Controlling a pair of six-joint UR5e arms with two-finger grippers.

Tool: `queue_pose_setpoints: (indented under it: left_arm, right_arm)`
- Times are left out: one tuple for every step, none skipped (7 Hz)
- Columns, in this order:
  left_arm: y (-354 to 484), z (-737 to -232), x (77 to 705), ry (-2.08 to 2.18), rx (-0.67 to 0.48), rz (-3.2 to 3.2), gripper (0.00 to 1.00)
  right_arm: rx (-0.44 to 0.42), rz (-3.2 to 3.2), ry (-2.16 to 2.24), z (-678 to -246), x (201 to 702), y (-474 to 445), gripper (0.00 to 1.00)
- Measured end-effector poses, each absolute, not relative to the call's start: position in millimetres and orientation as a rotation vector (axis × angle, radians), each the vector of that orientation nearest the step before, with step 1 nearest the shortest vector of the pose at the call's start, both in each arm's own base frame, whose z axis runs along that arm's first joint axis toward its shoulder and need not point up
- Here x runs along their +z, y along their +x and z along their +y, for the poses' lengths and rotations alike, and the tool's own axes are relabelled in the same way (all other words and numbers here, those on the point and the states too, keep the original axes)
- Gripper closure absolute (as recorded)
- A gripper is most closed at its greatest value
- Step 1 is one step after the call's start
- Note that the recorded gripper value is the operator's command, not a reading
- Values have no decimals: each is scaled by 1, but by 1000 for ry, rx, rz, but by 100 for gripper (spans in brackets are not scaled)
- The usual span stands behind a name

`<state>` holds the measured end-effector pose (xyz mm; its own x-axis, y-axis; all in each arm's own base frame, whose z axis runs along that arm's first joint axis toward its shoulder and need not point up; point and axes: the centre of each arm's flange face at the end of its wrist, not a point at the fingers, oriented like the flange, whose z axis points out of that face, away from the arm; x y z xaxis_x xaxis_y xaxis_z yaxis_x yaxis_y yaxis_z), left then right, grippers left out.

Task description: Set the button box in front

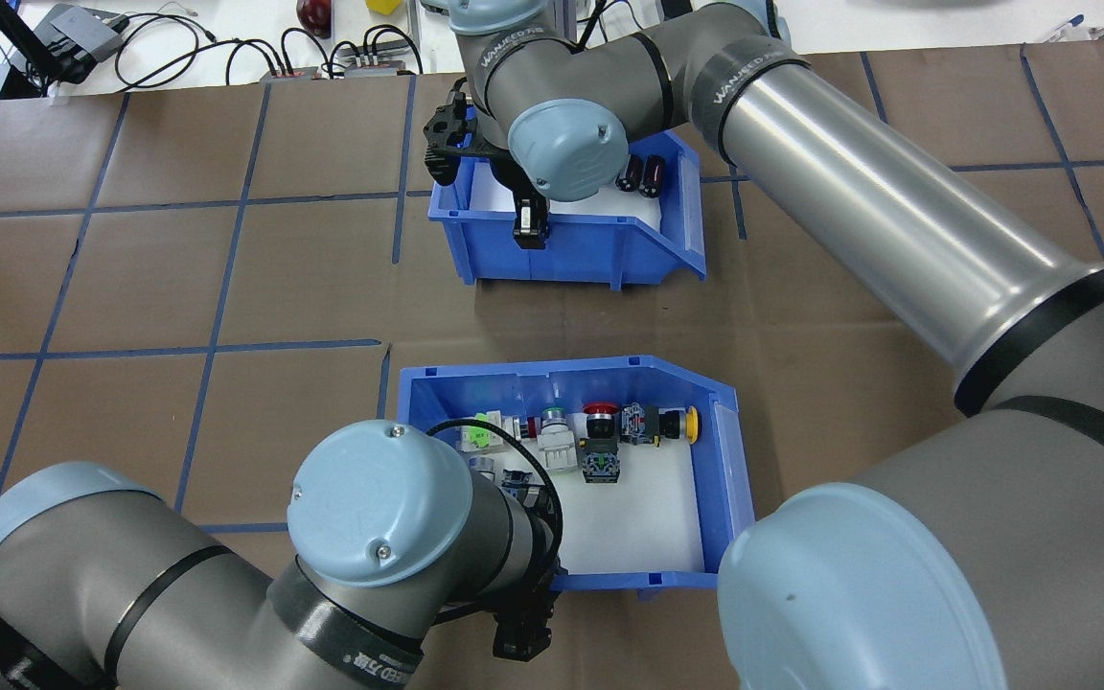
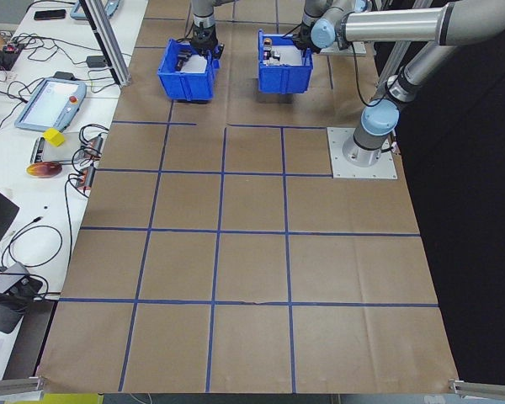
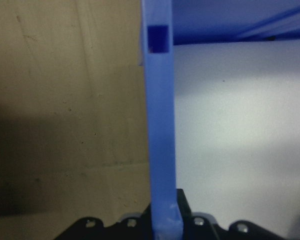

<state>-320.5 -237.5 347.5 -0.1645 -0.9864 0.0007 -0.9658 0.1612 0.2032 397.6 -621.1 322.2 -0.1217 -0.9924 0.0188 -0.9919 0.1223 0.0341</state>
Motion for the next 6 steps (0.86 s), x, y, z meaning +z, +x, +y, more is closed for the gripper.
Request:
queue_pose_setpoints:
  left_arm:
    - [-317,-241,356,1948,-208,-2295,100]
    - [-311,-244,363,1954,-184,-2296,100]
    - [-301,-246,372,1939,-169,-2308,100]
    - [-289,-249,380,1922,-156,-2317,100]
    - [-274,-259,386,1924,-143,-2304,100]
    - [-257,-277,389,1932,-132,-2290,100]
  right_arm:
    - [1,-2335,2020,-625,343,375,95]
    - [12,-2337,1990,-637,361,339,95]
    - [9,-2321,1994,-651,374,293,95]
    - [-9,-2299,2017,-661,382,245,95]
    - [-31,-2277,2049,-663,385,194,95]
    - [-49,-2251,2086,-658,388,146,95]
